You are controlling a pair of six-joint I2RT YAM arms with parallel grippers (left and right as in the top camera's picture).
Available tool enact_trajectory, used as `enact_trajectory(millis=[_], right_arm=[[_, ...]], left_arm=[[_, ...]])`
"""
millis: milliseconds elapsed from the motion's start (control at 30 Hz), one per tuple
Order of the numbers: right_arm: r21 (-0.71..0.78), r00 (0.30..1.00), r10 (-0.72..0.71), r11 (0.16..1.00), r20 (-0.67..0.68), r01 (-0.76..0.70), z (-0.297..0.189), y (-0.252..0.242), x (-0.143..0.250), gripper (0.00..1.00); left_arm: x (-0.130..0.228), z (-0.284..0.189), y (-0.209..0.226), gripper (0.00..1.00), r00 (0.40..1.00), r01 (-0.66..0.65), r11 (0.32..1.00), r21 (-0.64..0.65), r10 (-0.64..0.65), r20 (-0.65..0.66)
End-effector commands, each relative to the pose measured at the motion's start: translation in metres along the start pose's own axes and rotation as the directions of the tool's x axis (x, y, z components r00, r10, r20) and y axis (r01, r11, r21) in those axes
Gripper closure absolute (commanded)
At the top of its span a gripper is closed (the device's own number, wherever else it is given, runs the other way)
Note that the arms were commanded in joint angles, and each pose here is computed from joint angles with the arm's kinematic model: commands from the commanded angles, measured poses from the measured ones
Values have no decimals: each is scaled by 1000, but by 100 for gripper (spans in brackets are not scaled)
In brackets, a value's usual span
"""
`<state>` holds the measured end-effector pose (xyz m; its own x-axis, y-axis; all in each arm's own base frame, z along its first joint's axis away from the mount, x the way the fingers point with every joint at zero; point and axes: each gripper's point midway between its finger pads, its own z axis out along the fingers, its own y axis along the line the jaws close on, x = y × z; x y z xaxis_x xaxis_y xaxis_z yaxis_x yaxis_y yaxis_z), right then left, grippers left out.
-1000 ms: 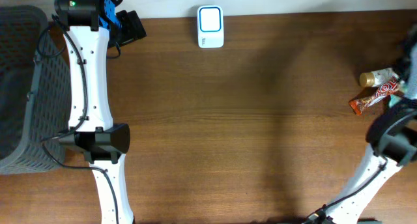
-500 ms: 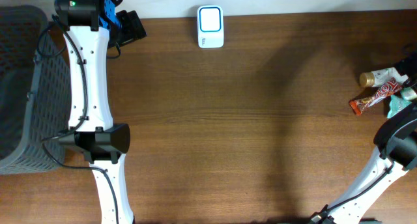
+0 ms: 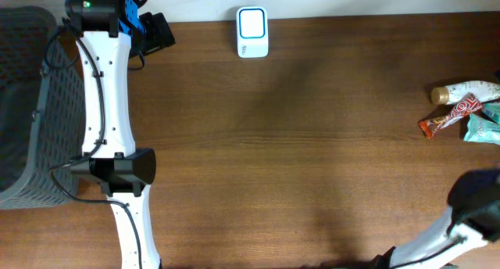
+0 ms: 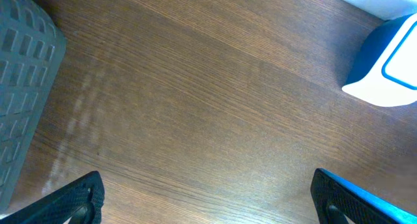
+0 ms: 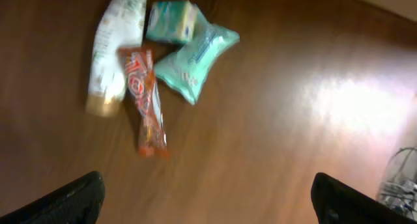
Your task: Scan the item barcode
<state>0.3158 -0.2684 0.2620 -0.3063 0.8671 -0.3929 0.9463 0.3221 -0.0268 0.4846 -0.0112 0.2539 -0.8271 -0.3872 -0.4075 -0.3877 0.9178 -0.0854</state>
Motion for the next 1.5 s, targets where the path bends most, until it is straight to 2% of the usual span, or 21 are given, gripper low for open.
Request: enact_trajectory(millis=[0,167,300,500,700,1133,1300,1467], right_arm=[[-69,997,-62,996,37,64,-60,-6,27,1],[-207,952,-219,942,212,263,-153,-14,73,1],[-313,905,-288,869,312,384,-201,-28,122,1],[-376,861,-376,785,342,492,-207,-64,180,2],[-513,858,-451,690,247,511,-188,-88,242,1],[-511,854,-458,687,247,516,-184,-92,246,1],[-543,770,-568,564,292,622,-190,-86,260,1],[-531,762,-598,574,248,623,-173,-89,269,1]], left_arm=[[-2,-3,2,1,1000,0,1000,-7,0,12],[-2,-3,2,1,1000,0,1000,-7,0,12],[-2,-3,2,1,1000,0,1000,-7,0,12],[-2,-3,2,1,1000,0,1000,-7,0,12],[-2,-3,2,1,1000,-1,1000,-7,1,12],[-2,-3,2,1,1000,0,1000,-7,0,12],[-2,-3,2,1,1000,0,1000,-7,0,12],[-2,-3,2,1,1000,0,1000,-7,0,12]])
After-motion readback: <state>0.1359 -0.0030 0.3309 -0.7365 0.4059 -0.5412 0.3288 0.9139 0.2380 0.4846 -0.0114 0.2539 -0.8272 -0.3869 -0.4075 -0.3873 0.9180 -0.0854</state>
